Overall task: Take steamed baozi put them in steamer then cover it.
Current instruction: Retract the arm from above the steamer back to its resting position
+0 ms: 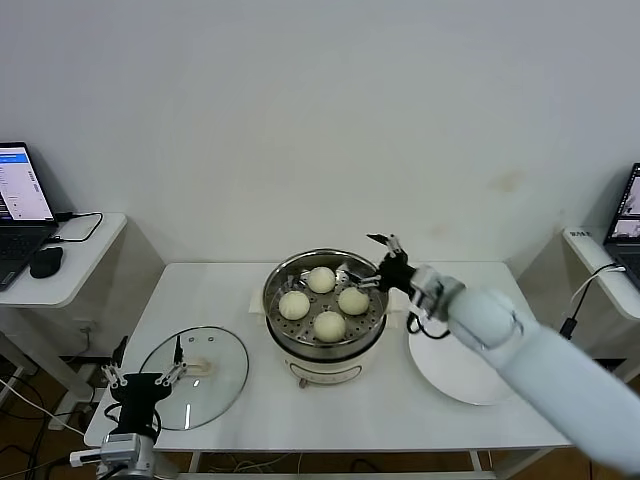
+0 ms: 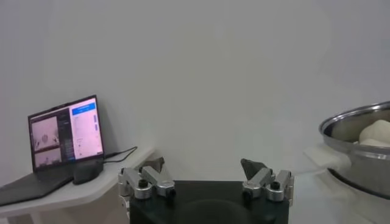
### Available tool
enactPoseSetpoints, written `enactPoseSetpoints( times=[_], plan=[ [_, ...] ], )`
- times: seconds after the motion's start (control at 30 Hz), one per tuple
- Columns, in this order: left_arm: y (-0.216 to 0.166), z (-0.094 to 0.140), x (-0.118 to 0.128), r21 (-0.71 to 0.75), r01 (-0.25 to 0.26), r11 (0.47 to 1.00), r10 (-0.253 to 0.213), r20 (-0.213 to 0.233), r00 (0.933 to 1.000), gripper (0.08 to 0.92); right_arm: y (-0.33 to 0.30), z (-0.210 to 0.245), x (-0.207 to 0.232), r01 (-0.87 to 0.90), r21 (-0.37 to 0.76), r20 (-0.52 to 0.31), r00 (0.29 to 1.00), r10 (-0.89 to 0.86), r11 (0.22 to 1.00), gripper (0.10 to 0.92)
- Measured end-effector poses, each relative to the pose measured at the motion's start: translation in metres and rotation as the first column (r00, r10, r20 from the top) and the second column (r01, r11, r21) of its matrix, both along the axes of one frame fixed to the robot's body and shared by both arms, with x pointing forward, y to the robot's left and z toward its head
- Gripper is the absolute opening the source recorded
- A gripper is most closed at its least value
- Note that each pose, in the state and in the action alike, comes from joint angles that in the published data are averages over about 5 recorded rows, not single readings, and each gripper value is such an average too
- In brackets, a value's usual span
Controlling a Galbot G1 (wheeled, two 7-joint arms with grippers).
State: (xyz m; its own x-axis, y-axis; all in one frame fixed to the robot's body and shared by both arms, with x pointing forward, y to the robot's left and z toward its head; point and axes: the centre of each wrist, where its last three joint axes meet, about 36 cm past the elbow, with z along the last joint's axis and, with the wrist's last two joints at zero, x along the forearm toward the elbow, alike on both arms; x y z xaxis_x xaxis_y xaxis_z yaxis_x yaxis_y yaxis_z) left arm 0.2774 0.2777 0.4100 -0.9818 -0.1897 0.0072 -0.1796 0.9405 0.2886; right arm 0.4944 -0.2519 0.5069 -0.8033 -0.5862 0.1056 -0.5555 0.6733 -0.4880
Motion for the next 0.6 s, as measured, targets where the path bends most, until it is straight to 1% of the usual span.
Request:
enactPoseSetpoints(
  times=[0.17, 0.27, 0.33, 0.4, 0.47, 0.6],
  plan=[
    [0.003, -0.013, 0.002, 0.085, -0.007, 0.996, 0.006, 0.019, 0.9998, 0.823, -0.024, -0.037, -0.037, 0.092, 0.172, 0.048, 0.994, -0.102, 0.981, 0.823],
    [0.009, -0.023, 0.003, 0.185, -0.019, 0.983, 0.013, 0.036, 0.9993, 0.823, -0.038, -0.058, -0.064, 0.157, 0.250, 0.051, 0.983, -0.175, 0.956, 0.823],
    [0.014, -0.031, 0.002, 0.273, -0.021, 0.962, 0.010, 0.042, 0.9991, 0.823, -0.046, -0.072, -0.083, 0.205, 0.290, 0.046, 0.973, -0.227, 0.935, 0.822],
    [0.021, -0.040, 0.000, 0.371, -0.014, 0.929, 0.000, 0.037, 0.9993, 0.823, -0.054, -0.085, -0.103, 0.257, 0.318, 0.034, 0.959, -0.281, 0.913, 0.823],
    [0.029, -0.049, -0.002, 0.469, 0.003, 0.883, -0.014, 0.020, 0.9997, 0.823, -0.062, -0.096, -0.121, 0.310, 0.334, 0.021, 0.942, -0.335, 0.890, 0.823],
    [0.047, -0.065, -0.006, 0.642, 0.059, 0.764, -0.046, -0.038, 0.9982, 0.823, -0.076, -0.107, -0.150, 0.405, 0.360, 0.009, 0.900, -0.437, 0.841, 0.823]
  ],
)
